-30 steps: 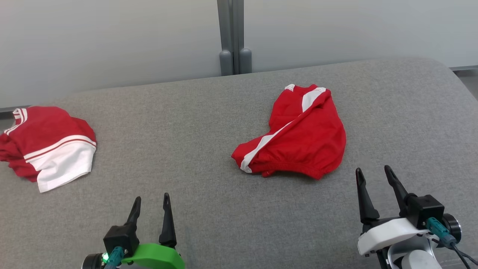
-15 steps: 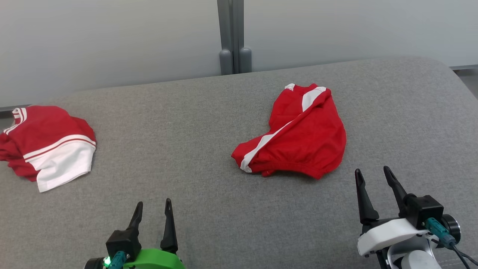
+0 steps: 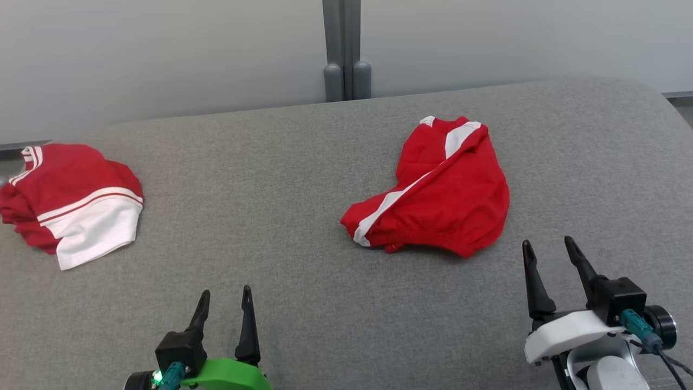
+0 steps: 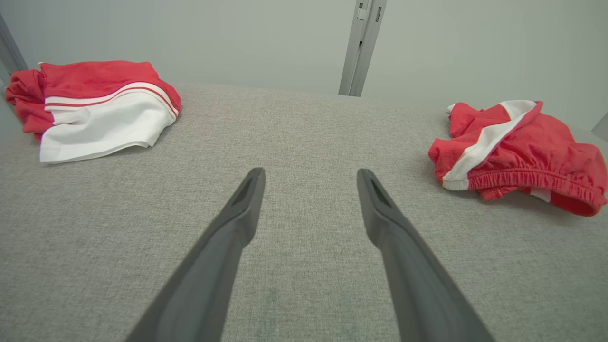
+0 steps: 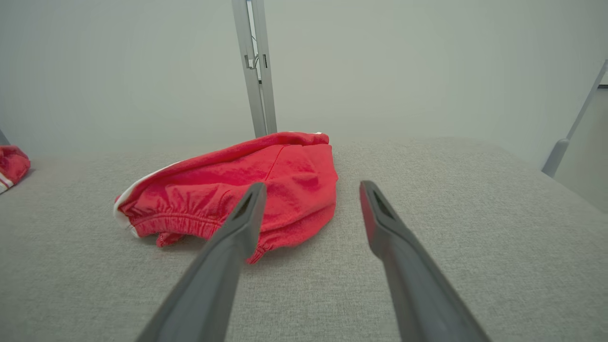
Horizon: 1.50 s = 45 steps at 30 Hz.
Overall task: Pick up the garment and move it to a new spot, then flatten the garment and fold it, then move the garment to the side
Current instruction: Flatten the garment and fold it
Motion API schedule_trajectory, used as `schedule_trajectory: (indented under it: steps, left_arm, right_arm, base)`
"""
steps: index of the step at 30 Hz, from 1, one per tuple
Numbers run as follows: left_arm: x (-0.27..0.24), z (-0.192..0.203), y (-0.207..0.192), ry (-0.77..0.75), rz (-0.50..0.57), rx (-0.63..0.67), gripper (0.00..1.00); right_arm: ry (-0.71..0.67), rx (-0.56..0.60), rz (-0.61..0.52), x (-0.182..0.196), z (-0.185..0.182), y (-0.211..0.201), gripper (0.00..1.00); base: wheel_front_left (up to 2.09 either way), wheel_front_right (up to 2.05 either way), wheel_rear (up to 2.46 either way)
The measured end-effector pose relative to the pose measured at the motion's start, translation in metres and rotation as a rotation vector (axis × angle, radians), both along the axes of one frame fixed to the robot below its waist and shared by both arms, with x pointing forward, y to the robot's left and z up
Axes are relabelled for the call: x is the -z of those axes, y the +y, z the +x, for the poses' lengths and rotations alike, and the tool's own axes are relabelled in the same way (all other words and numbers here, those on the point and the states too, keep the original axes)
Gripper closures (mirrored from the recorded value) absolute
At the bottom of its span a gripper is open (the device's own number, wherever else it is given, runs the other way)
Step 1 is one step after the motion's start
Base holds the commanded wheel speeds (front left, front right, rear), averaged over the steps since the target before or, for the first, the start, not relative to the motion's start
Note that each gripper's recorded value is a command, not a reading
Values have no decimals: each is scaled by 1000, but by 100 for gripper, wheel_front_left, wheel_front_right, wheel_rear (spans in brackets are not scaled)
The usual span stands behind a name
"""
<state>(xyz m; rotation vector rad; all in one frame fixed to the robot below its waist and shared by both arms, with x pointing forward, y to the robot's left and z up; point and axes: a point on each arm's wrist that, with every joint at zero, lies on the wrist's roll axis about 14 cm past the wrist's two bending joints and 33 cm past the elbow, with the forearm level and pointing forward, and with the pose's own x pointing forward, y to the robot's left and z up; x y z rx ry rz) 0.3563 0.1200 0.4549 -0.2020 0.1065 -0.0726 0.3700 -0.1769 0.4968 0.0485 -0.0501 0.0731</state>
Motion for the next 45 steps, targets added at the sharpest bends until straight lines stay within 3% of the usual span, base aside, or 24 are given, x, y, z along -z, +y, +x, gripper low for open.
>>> schedule_trajectory:
  steps: [6, 13, 21, 32, 33, 34, 37, 38, 45]
  left_arm:
    - [-4, 8, 2, -13, -8, -9, 0]
    - [-12, 22, 2, -39, -14, -8, 0]
    - [4, 29, 17, 9, -12, -59, 0]
    - [22, 29, 50, 63, 15, -158, 0]
    - [23, 28, 51, 68, 16, -163, 0]
    - [24, 28, 53, 73, 18, -168, 0]
    - [27, 27, 56, 81, 22, -177, 0]
    - [27, 27, 56, 81, 22, -178, 0]
    - [24, 30, 53, 70, 21, -167, 0]
  right_arm:
    - [-39, -16, -108, -15, 32, 3, 0]
    - [0, -67, -339, -18, 96, -8, 0]
    - [143, -191, -516, 20, 154, 3, 0]
    - [300, -372, -599, 80, 194, 50, 0]
    - [307, -380, -603, 83, 195, 52, 10]
    - [317, -390, -605, 87, 196, 55, 51]
    - [337, -404, -600, 93, 199, 59, 93]
    - [340, -406, -605, 93, 200, 59, 100]
    - [312, -390, -608, 79, 206, 52, 100]
  base:
    - [0, 0, 0]
    - [0, 0, 0]
    - [0, 0, 0]
    - [0, 0, 0]
    - [0, 0, 0]
    - [0, 0, 0]
    - [0, 0, 0]
    - [0, 0, 0]
    - [0, 0, 0]
